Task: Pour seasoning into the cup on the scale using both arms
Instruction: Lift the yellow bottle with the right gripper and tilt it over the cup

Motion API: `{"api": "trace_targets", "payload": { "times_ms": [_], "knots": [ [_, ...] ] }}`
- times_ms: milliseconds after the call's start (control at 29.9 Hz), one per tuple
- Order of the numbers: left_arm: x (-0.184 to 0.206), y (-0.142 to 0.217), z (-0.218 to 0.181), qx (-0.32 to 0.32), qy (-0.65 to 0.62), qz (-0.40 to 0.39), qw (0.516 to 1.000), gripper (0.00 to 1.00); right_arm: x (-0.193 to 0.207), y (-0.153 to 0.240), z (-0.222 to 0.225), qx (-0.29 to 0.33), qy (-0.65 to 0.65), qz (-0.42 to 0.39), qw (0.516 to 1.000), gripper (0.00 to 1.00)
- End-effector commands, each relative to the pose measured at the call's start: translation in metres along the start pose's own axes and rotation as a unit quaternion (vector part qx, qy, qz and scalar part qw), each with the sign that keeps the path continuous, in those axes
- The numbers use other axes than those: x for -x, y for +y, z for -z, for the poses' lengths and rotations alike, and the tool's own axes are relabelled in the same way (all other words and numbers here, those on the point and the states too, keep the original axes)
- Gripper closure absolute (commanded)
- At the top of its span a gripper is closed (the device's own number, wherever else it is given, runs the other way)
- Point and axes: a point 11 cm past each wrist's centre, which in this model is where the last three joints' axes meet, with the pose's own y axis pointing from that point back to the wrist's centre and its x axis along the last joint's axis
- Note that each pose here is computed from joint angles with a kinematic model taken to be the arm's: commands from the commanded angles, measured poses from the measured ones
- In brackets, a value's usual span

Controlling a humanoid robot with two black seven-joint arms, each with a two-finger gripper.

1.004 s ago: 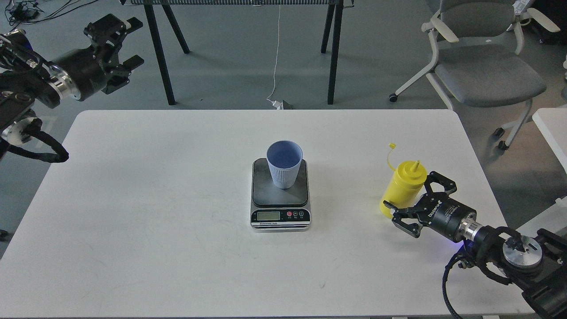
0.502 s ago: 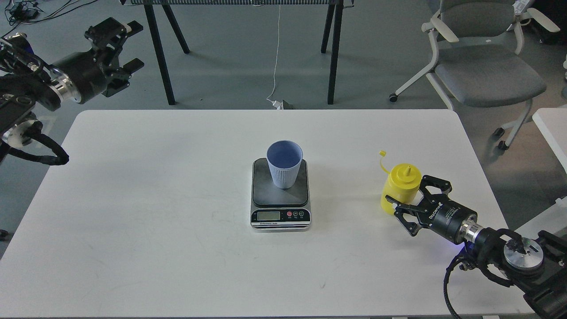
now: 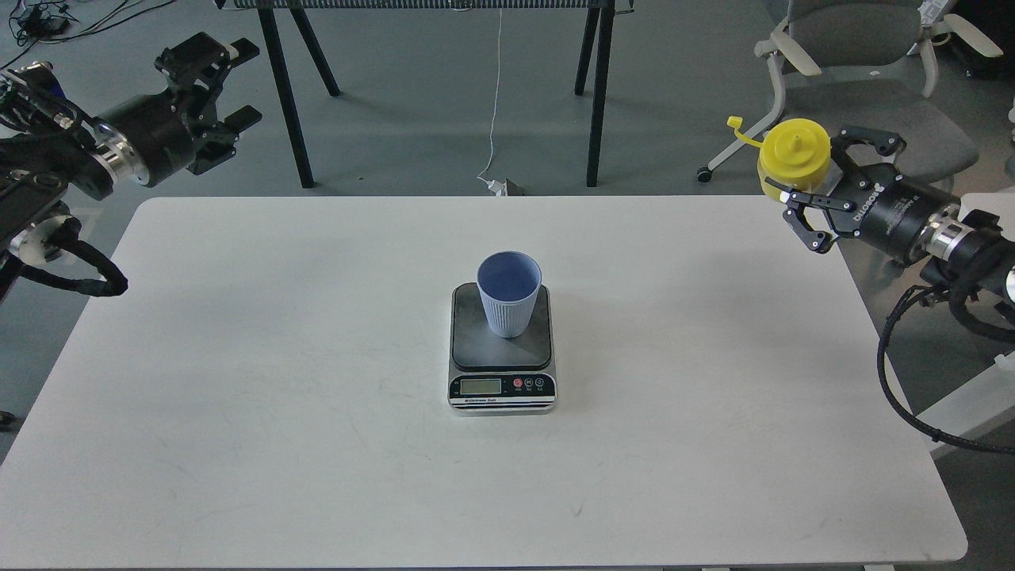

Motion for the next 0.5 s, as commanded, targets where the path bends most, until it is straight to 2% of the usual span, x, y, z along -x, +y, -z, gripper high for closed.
{"api": "trace_targets", "payload": {
  "times_ms": [0,335,468],
  "knots": [
    [0.000,-0.001,-0.001,0.002,0.001,0.000,1.000,0.01,0.022,-0.015,0.030,0.010,0.104,0.006,0.995,0.79],
    [-0.005,-0.001,-0.008,0.017,0.008,-0.011,1.000,0.01,0.076,-0.071,0.056,0.057,0.294,0.015,0.954,0.80],
    [-0.005,-0.001,-0.008,0.018,0.009,-0.011,1.000,0.01,0.100,-0.090,0.053,0.075,0.368,0.025,0.926,0.80]
  ]
}}
